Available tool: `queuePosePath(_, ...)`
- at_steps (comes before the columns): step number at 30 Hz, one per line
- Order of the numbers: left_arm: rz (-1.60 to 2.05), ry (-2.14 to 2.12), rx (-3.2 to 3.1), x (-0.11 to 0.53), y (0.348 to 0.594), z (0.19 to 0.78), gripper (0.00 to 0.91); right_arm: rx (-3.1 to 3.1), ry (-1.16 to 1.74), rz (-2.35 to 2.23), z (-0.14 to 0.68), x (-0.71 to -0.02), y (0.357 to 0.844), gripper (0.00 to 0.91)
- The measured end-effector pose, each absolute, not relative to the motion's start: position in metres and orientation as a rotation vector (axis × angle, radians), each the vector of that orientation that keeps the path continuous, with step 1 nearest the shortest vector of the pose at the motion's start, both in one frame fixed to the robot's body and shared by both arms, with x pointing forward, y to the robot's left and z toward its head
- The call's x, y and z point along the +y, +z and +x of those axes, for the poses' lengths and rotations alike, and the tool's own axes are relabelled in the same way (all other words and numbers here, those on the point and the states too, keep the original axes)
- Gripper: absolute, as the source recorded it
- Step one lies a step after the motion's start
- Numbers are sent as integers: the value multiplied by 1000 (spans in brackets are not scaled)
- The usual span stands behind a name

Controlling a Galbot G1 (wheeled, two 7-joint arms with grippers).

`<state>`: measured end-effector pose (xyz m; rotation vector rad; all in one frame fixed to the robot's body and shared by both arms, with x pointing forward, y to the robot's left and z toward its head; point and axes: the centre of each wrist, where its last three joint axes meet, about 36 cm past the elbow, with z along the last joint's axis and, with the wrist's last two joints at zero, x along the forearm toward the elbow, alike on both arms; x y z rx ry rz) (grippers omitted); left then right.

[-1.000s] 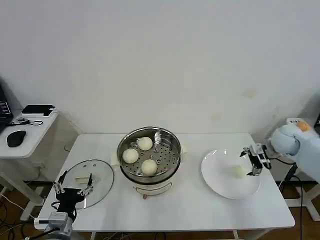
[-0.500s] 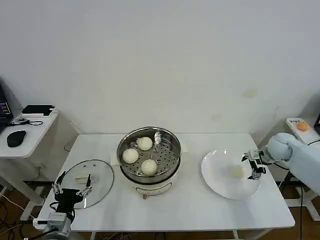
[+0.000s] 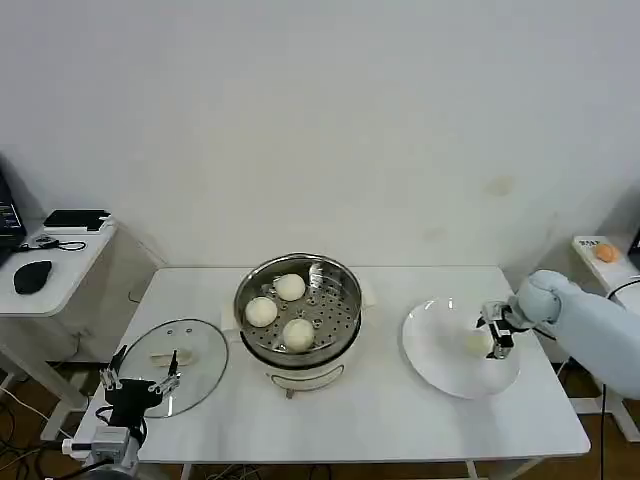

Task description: Take steamed baozi put them in steamer then cover it.

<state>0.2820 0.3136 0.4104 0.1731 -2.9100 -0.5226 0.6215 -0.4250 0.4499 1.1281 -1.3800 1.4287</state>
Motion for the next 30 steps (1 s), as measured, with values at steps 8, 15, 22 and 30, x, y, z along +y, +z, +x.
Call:
queuePosePath(8,174,-523,-2914,313,412,281,907,-1378,1409,1127,623,-425,453,605)
queuePosePath(15,174,-530,-2917,314,414,282,907,-1408,1419,1115,628,-422,481,605)
queuePosePath(22,170,-521,-2927,311,414,285,907,-1475,1501,1099,642,-390,542,605)
queuePosePath(30,170,-511,-2937,309,416,286,907,-1573,1584,1139,656,-317,627,615)
